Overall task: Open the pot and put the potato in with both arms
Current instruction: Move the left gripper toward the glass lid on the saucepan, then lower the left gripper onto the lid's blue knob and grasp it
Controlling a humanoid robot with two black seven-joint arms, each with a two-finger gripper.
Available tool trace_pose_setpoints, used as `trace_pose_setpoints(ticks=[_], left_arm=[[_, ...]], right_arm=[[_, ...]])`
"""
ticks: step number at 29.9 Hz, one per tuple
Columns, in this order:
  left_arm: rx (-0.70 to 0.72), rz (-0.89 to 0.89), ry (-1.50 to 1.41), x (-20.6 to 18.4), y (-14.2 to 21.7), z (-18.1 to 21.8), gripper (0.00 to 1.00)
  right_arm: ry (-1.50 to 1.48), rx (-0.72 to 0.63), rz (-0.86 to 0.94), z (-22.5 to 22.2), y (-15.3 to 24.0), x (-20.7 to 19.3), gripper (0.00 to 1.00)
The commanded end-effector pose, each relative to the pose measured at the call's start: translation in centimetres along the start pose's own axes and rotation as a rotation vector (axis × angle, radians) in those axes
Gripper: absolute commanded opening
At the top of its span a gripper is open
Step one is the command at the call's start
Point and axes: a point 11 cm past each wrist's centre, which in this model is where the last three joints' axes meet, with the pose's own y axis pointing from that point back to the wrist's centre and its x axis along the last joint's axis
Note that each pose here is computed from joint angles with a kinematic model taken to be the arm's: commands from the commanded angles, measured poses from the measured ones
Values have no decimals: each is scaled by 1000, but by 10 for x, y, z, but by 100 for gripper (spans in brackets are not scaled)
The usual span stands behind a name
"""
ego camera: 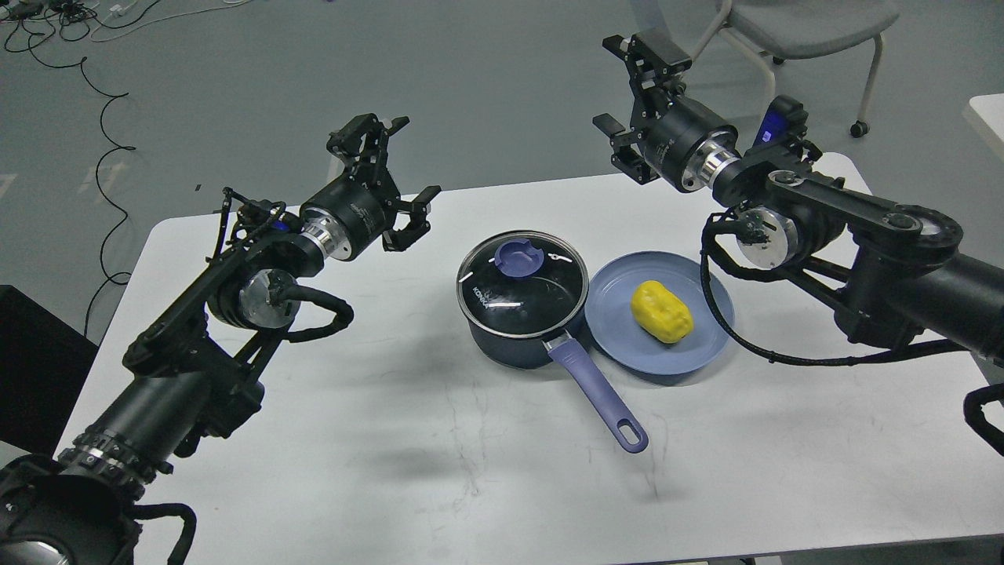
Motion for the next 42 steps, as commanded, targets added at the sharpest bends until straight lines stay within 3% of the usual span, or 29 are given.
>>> trace_pose_setpoints(ticks=[1,7,11,14,17,23,31,42], left_arm=[[-8,-11,-122,-3,3,14,98],[-17,-29,-641,-21,11,34,98],[-99,-110,-946,-56,16,41,98],[-100,-197,-1148,-79,17,22,98],[-98,-217,-1481,-85,17,-1,98],[-73,-320,-1869,-90,19,-44,98],[-81,-332,-2059,-90,16,-45,98],[30,-372,-2050,-68,22,-78,98]], right_arm=[[4,10,32,-5,5,17,100],[-44,2,84,0,24,51,100],[-86,-27,113,15,47,79,100],[-98,-44,140,26,58,90,100],[-97,-55,164,29,66,100,100],[-84,-49,198,23,74,116,100],[-92,-66,209,33,80,118,100],[-82,-84,225,38,87,124,100]])
